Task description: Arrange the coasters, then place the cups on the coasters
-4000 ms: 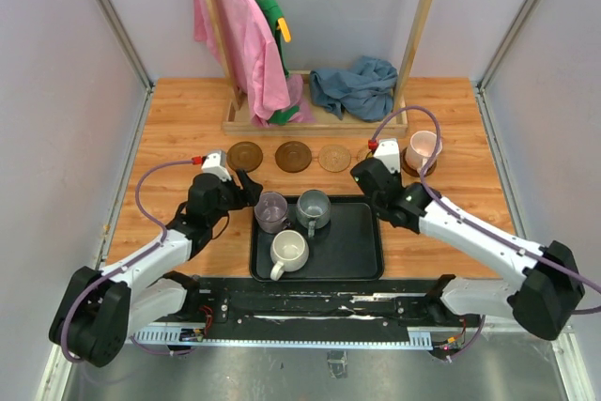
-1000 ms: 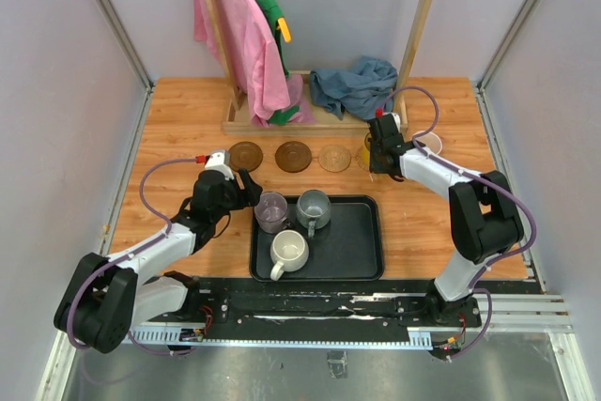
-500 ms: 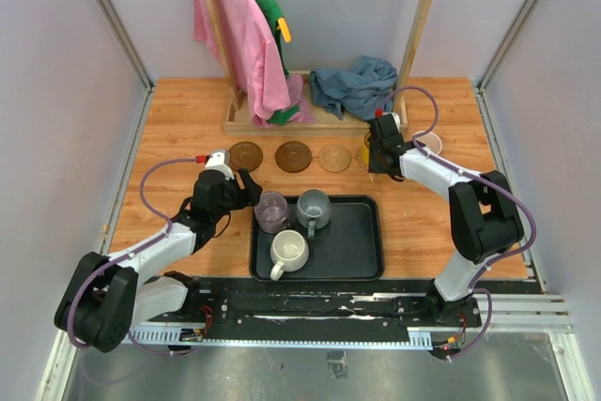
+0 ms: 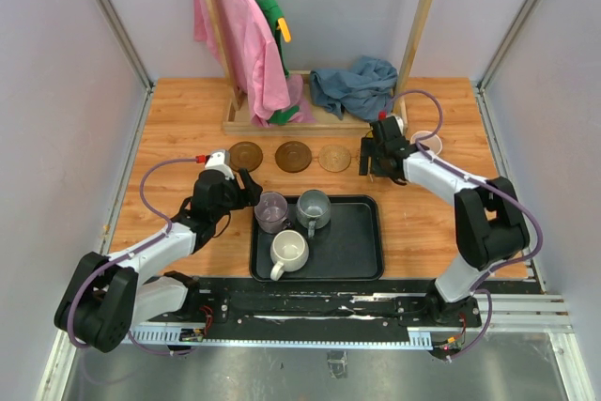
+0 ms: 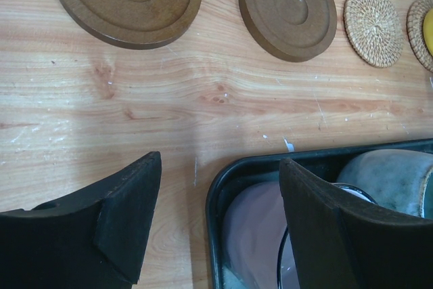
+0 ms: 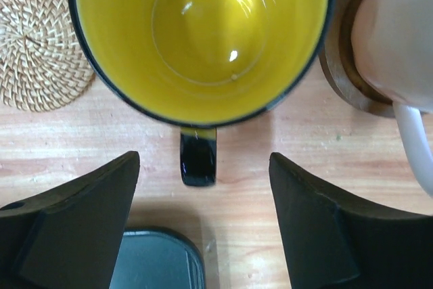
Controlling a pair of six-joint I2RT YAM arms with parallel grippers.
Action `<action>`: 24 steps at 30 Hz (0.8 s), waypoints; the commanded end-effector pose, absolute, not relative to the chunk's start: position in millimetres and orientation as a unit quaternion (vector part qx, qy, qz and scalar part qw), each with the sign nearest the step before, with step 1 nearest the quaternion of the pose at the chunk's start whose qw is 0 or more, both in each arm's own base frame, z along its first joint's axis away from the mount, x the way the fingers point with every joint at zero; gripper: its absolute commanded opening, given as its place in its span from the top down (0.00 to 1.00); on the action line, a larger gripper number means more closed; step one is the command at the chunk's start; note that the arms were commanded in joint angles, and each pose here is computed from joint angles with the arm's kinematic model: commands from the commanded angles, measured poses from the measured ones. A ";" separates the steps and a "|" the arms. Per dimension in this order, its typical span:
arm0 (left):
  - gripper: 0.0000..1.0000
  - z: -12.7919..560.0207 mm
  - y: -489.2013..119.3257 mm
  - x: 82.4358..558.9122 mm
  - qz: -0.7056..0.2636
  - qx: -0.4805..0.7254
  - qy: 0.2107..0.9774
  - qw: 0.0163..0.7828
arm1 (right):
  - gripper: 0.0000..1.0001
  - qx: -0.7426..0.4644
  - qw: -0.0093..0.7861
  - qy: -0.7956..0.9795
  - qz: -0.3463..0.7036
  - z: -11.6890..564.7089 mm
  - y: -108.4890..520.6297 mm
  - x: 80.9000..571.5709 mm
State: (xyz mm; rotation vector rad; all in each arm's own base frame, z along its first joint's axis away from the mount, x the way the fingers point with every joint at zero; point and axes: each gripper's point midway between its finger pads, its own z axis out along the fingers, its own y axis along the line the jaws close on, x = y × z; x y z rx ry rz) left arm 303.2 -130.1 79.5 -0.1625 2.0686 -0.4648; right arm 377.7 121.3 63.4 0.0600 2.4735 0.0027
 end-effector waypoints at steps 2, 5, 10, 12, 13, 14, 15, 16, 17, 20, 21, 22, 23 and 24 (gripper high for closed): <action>0.26 97.5 -135.4 312.1 -0.198 -0.057 0.838 0.506 | 0.17 0.029 0.338 0.941 0.001 87.9 118.8 350.5; 0.26 99.3 -135.4 312.2 -0.199 -0.057 0.836 0.508 | 0.14 0.020 0.356 0.934 0.003 107.8 126.3 331.3; 0.26 99.7 -136.0 312.0 -0.200 -0.056 0.836 0.507 | 0.11 0.011 0.390 0.920 0.042 141.1 148.7 298.0; 0.26 100.5 -137.6 311.7 -0.204 -0.055 0.835 0.507 | 0.11 0.001 0.395 0.918 0.048 146.1 158.5 284.4; 0.26 100.9 -137.8 311.2 -0.206 -0.055 0.835 0.507 | 0.10 -0.006 0.395 0.917 0.050 147.7 163.7 277.6; 0.26 101.1 -138.2 310.8 -0.208 -0.055 0.835 0.507 | 0.10 -0.019 0.393 0.917 0.056 148.0 173.1 269.0; 0.26 101.3 -138.6 309.9 -0.210 -0.055 0.834 0.507 | 0.10 -0.029 0.389 0.919 0.061 147.3 179.7 261.8; 0.26 101.9 -139.0 309.0 -0.213 -0.055 0.833 0.508 | 0.10 -0.038 0.384 0.920 0.066 146.3 186.6 255.5; 0.26 102.3 -139.2 307.9 -0.215 -0.054 0.832 0.508 | 0.10 -0.048 0.378 0.921 0.074 145.3 194.2 249.2; 0.25 103.7 -139.5 304.3 -0.220 -0.054 0.830 0.510 | 0.09 -0.077 0.360 0.924 0.099 140.5 216.8 234.2; 0.25 104.5 -139.1 303.5 -0.221 -0.055 0.829 0.511 | 0.09 -0.087 0.355 0.924 0.109 139.2 224.5 230.3; 0.25 104.4 -138.9 302.2 -0.222 -0.055 0.828 0.511 | 0.08 -0.095 0.351 0.924 0.116 137.9 231.1 227.8; 0.25 104.5 -138.6 301.3 -0.223 -0.055 0.828 0.512 | 0.07 -0.103 0.348 0.924 0.123 136.6 237.1 225.4; 0.25 104.0 -138.5 300.1 -0.224 -0.056 0.828 0.511 | 0.06 -0.109 0.345 0.923 0.129 135.5 242.8 223.6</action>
